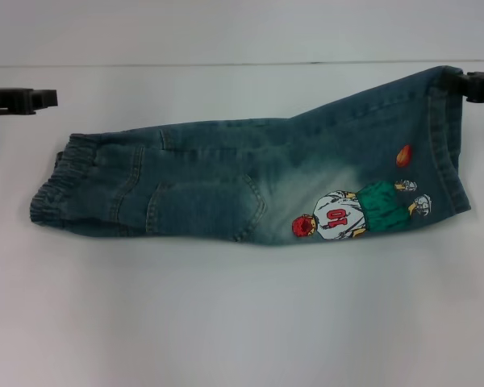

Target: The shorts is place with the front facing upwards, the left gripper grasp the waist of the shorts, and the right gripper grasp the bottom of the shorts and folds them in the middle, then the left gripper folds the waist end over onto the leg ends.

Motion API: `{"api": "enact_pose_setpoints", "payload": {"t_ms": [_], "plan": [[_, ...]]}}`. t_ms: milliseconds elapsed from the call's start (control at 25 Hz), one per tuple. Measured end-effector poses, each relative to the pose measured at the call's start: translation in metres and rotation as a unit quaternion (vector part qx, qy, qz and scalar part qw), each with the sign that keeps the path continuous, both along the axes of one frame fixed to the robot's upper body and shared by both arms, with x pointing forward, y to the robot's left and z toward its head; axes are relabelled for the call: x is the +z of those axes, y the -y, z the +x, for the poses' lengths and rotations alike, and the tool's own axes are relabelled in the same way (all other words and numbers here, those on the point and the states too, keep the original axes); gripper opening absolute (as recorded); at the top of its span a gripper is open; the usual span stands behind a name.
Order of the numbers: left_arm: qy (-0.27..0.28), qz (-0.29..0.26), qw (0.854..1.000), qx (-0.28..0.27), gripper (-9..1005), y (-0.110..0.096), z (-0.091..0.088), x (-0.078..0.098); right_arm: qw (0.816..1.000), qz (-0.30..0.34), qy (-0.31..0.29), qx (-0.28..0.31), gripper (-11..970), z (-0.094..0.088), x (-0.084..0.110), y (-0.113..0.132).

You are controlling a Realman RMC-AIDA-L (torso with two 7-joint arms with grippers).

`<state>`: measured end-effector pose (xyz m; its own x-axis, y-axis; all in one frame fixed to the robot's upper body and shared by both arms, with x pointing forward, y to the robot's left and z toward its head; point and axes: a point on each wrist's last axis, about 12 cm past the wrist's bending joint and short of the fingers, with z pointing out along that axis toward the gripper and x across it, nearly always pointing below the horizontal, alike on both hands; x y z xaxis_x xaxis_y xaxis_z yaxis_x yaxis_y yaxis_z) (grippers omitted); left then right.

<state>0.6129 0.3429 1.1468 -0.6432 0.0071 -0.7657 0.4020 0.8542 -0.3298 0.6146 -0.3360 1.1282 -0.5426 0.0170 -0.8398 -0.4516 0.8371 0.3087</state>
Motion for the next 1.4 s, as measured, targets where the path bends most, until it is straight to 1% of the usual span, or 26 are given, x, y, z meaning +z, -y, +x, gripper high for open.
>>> {"api": "enact_pose_setpoints", "payload": {"t_ms": [240,440,760,1080,1160,1240,1400], "plan": [[0.009,0.003,1.000,-0.009,43,0.001,-0.003,-0.004,1.000,-0.015,-0.003,0.005,22,0.004,-0.007,-0.015],[0.021,-0.002,1.000,-0.012,42,0.000,-0.008,-0.007,1.000,-0.022,0.005,0.003,25,0.006,-0.010,-0.023],[0.039,-0.015,0.999,-0.015,65,-0.001,-0.017,-0.012,0.999,-0.045,0.011,-0.016,29,0.012,-0.017,-0.032],[0.056,-0.023,0.998,-0.027,74,-0.001,-0.027,-0.018,0.998,-0.064,0.006,-0.017,37,0.019,-0.022,-0.043],[0.058,-0.027,0.998,-0.026,142,-0.003,-0.030,-0.018,0.998,-0.066,0.004,-0.025,40,0.020,-0.023,-0.044],[0.059,-0.032,0.997,-0.021,211,-0.005,-0.032,-0.019,0.997,-0.065,0.001,-0.033,263,0.021,-0.023,-0.044],[0.060,-0.036,0.997,-0.018,364,-0.006,-0.033,-0.020,0.997,-0.057,-0.008,-0.044,425,0.019,-0.025,-0.040]]}}
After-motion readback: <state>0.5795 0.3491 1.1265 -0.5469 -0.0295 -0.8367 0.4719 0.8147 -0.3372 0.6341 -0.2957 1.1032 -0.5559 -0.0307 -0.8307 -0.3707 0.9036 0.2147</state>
